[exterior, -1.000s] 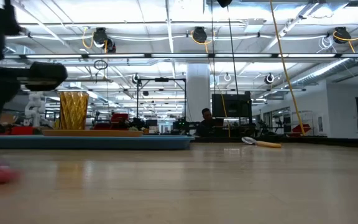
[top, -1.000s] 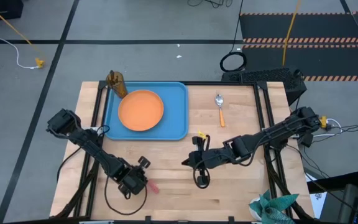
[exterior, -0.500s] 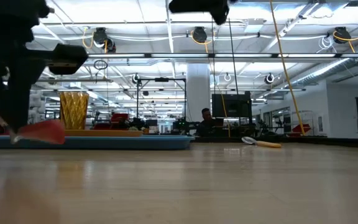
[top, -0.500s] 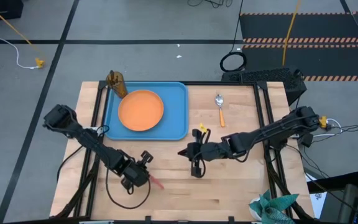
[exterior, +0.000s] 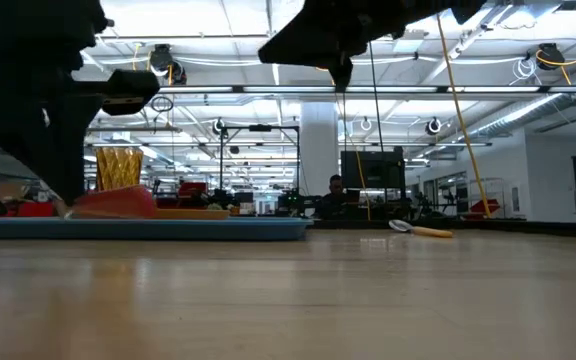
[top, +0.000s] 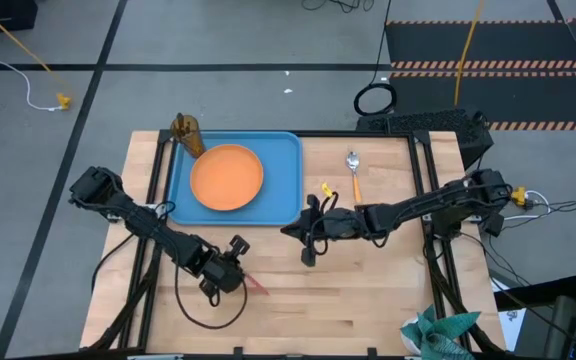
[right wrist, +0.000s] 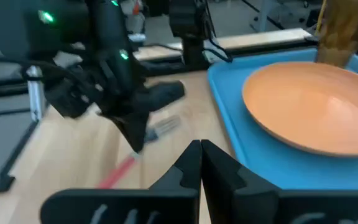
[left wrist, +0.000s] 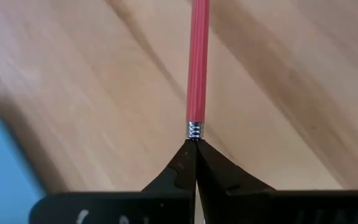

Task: Pick and place plate/cup/fork/spoon on tray
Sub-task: Put the red fork on the blue tray

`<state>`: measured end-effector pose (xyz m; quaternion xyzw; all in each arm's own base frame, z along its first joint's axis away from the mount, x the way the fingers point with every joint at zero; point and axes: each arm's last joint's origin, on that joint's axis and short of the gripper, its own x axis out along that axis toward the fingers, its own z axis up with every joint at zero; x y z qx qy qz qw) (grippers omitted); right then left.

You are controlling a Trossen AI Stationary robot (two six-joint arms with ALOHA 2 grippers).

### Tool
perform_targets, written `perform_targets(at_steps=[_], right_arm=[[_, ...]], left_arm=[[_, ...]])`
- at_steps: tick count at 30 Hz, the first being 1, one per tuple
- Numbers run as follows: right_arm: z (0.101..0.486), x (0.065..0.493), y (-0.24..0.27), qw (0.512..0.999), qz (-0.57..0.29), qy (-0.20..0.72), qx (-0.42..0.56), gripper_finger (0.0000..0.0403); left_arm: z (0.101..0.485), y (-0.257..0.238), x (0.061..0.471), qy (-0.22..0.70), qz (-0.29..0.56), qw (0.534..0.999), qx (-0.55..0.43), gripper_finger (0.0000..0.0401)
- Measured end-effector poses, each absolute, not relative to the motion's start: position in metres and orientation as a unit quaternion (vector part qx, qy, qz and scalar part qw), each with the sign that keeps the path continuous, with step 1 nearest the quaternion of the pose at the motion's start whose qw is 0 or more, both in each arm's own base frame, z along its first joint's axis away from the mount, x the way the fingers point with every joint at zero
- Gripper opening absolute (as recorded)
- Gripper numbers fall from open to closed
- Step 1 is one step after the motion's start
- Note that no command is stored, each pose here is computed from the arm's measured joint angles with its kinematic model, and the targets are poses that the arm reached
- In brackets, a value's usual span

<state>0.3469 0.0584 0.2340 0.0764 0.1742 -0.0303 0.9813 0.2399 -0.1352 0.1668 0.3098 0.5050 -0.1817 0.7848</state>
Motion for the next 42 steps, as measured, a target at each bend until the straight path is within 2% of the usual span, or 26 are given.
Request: perform_targets(at_steps=[6,10,17,26,34,38,42], right_arm=[[0.212,0.363,0.064,0.978,-0.005,0.178,0.109,0.0001],[0.200,0.374,0.073,0.972,0.007,0.197,0.127,0.0016],[0.189,0.379,0.083,0.943,0.046,0.231,0.234,0.0070],[0.175,0.373,0.083,0.907,0.003,0.298,0.299,0.0152],[0.170,0.382,0.086,0.908,0.014,0.259,0.330,0.0234],[0.159,0.387,0.088,0.905,0.016,0.255,0.341,0.0255],[0.149,0.391,0.087,0.902,0.028,0.254,0.348,0.0257]], left_arm=[[0.167,-0.131,0.243,0.502,-0.162,0.785,0.326,0.0004],[0.168,-0.129,0.244,0.493,-0.135,0.782,0.355,0.0002],[0.173,-0.129,0.249,0.459,-0.106,0.788,0.396,0.0003],[0.181,-0.134,0.258,0.402,-0.107,0.794,0.444,0.0004],[0.184,-0.135,0.261,0.384,-0.104,0.789,0.468,0.0003],[0.184,-0.135,0.261,0.383,-0.097,0.784,0.480,0.0003],[0.185,-0.135,0.262,0.378,-0.091,0.783,0.485,0.0002]])
